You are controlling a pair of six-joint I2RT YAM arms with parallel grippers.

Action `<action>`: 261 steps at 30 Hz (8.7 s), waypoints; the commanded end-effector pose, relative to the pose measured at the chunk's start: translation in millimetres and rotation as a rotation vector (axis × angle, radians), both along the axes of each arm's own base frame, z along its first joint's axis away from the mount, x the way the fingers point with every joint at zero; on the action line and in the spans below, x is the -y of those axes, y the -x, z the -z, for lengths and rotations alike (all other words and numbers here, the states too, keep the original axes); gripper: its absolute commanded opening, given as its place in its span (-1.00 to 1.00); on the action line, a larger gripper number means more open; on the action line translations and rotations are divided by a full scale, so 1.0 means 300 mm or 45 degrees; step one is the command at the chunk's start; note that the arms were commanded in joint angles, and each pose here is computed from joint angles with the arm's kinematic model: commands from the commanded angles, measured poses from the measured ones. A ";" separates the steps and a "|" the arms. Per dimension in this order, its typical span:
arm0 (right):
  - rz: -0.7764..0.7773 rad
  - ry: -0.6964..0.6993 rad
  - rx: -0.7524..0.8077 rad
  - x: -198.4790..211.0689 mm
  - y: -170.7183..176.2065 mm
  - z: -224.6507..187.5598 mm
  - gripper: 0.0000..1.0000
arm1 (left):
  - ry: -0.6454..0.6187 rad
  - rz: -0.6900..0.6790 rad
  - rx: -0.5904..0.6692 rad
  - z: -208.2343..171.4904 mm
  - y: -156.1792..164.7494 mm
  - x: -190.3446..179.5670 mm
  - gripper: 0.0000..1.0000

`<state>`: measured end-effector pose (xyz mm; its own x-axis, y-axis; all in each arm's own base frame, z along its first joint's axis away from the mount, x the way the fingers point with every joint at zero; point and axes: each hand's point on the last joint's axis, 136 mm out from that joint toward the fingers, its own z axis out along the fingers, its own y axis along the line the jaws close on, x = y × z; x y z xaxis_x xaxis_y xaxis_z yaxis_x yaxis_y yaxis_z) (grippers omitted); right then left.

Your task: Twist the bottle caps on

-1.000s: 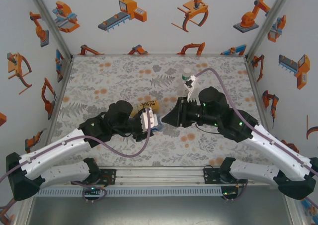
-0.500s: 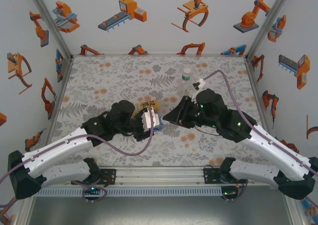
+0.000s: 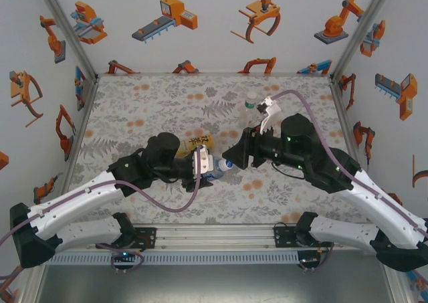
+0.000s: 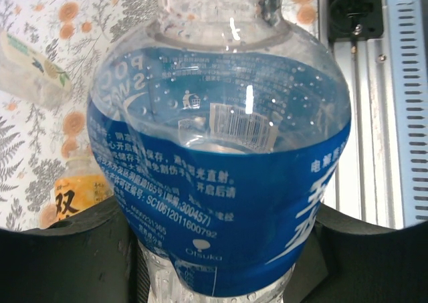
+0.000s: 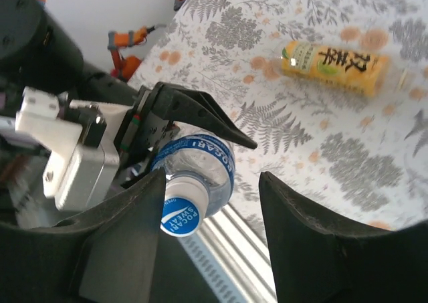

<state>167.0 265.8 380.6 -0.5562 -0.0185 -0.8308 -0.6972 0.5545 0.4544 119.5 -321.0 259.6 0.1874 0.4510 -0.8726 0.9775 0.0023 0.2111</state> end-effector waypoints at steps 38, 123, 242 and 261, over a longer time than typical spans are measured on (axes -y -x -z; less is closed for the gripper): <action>-0.817 0.199 0.637 -0.105 0.213 -0.021 -0.67 | 0.116 0.066 -0.027 -0.097 0.055 -0.010 -1.00; -0.939 0.146 0.875 -0.086 0.275 -0.093 -0.20 | 0.160 0.151 -0.062 -0.106 0.100 -0.009 -1.00; 0.813 -0.075 -0.114 0.130 -0.197 0.047 -1.00 | 0.405 -0.173 -0.041 -0.267 -0.039 0.183 -1.00; 0.666 -0.127 -0.089 0.033 -0.192 0.081 -0.51 | 0.367 -0.207 -0.082 -0.239 -0.063 0.214 -0.88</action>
<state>220.9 244.4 368.3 -0.5144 0.3691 -0.7740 -0.2985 0.7691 0.5652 165.9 -365.4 268.8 -0.0448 0.3648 -0.9300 0.9396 0.3316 0.0848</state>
